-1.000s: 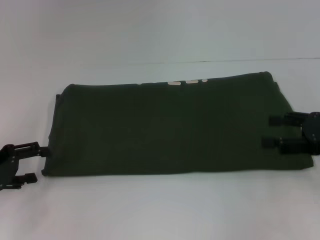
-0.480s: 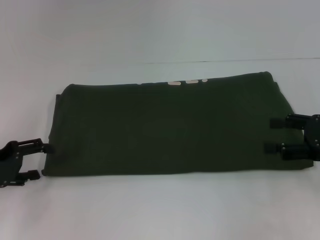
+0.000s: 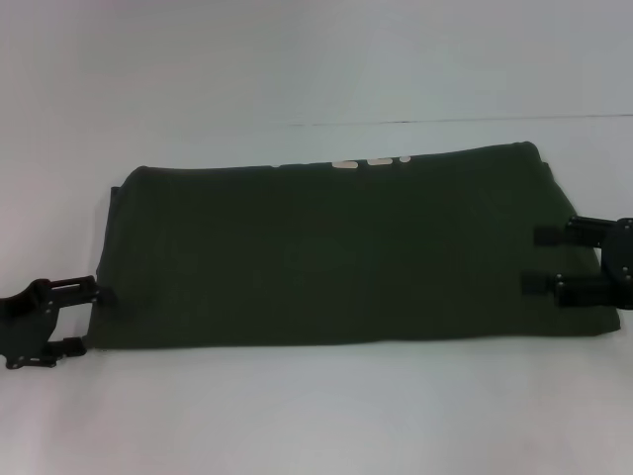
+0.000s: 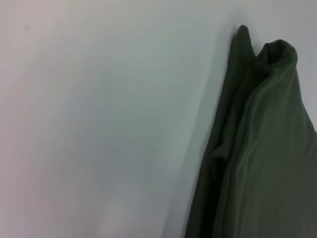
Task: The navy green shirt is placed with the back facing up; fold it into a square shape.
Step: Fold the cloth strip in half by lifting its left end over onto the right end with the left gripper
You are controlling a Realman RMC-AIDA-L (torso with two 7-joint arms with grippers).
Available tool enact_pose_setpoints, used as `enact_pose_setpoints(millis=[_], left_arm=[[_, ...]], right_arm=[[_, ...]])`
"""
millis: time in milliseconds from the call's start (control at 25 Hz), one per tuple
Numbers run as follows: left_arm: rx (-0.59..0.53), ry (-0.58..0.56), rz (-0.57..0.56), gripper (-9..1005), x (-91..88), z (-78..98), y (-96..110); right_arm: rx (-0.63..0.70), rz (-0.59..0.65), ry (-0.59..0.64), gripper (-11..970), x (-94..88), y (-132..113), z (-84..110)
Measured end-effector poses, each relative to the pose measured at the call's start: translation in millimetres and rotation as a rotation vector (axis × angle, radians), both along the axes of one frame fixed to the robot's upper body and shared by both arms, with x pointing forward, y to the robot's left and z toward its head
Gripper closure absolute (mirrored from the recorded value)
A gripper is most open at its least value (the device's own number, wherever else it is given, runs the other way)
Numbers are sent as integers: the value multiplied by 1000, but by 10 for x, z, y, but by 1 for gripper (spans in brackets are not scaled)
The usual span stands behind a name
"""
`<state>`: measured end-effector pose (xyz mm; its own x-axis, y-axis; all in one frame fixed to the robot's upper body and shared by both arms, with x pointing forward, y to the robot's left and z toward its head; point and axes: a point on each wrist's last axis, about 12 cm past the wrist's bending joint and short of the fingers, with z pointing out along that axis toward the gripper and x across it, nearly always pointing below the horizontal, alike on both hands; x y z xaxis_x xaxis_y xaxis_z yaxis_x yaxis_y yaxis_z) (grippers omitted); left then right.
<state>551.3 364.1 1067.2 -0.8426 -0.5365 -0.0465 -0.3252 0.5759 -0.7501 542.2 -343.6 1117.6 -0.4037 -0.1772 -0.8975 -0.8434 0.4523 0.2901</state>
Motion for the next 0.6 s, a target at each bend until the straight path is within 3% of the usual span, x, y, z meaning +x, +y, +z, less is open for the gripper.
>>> enact_pose_setpoints(millis=[600], left_arm=[[-8, -4, 11, 107, 92, -39, -112]], right_arm=[[-3, 6, -9, 29, 38, 18, 28]])
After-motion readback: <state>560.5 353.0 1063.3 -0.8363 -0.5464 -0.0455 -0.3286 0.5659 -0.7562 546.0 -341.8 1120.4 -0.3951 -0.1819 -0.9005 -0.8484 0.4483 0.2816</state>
